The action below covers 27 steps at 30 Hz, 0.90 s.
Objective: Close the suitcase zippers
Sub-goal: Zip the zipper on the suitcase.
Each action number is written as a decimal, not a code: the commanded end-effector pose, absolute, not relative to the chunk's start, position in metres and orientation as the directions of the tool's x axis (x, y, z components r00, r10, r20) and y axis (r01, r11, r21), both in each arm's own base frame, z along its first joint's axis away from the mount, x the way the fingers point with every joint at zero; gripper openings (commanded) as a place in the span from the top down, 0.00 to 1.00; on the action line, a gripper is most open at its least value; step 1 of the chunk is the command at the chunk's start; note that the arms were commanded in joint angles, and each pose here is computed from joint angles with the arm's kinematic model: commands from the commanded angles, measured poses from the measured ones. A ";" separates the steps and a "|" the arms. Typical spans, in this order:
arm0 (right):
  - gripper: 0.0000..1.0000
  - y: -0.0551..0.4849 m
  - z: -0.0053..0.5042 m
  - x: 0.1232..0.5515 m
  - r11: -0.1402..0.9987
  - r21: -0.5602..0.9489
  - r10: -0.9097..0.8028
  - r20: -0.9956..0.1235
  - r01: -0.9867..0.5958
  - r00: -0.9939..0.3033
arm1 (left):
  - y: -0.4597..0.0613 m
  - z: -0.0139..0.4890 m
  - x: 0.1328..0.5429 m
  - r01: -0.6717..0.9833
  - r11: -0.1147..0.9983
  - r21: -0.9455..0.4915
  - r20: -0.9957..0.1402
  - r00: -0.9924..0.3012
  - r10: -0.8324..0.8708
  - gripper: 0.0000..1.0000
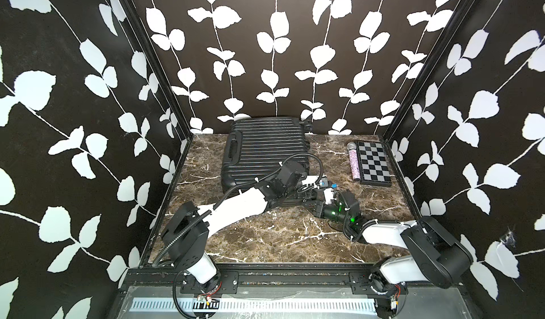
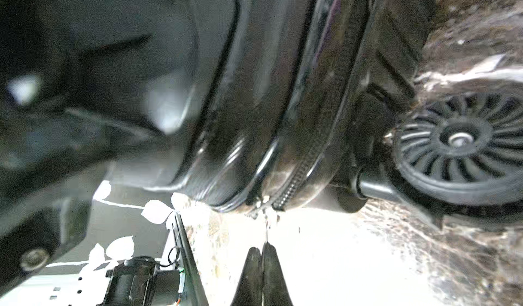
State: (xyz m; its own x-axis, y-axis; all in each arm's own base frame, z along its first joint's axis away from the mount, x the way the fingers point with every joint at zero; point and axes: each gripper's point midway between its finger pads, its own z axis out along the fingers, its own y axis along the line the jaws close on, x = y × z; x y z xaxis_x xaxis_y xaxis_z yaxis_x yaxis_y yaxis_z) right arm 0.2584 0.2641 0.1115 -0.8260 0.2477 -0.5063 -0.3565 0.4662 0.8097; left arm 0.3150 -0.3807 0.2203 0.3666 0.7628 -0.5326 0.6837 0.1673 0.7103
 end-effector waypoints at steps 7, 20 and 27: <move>1.00 0.293 0.139 0.240 0.316 0.841 0.224 -0.516 -0.439 -0.827 | -0.390 0.226 0.348 0.654 0.261 0.710 -0.573 0.321 0.754 0.13; 1.00 0.280 0.099 0.255 0.494 0.804 0.254 -0.497 -0.330 -0.830 | -0.383 0.288 0.302 0.817 0.279 0.505 -0.731 0.233 0.641 0.01; 1.00 0.276 0.091 0.261 0.564 0.762 0.231 -0.516 -0.319 -0.825 | -0.307 0.349 0.329 0.775 0.604 0.184 -0.901 -0.113 0.419 0.01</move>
State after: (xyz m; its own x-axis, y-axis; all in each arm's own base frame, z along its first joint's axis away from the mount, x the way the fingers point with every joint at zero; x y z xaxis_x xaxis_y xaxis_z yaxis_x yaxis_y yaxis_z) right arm 0.2624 0.2786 0.1012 -0.8145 0.2520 -0.5226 -0.3435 0.5164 0.7844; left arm 0.3201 -0.3472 0.3092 0.0767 0.5737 -0.8155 0.8080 0.4434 0.3879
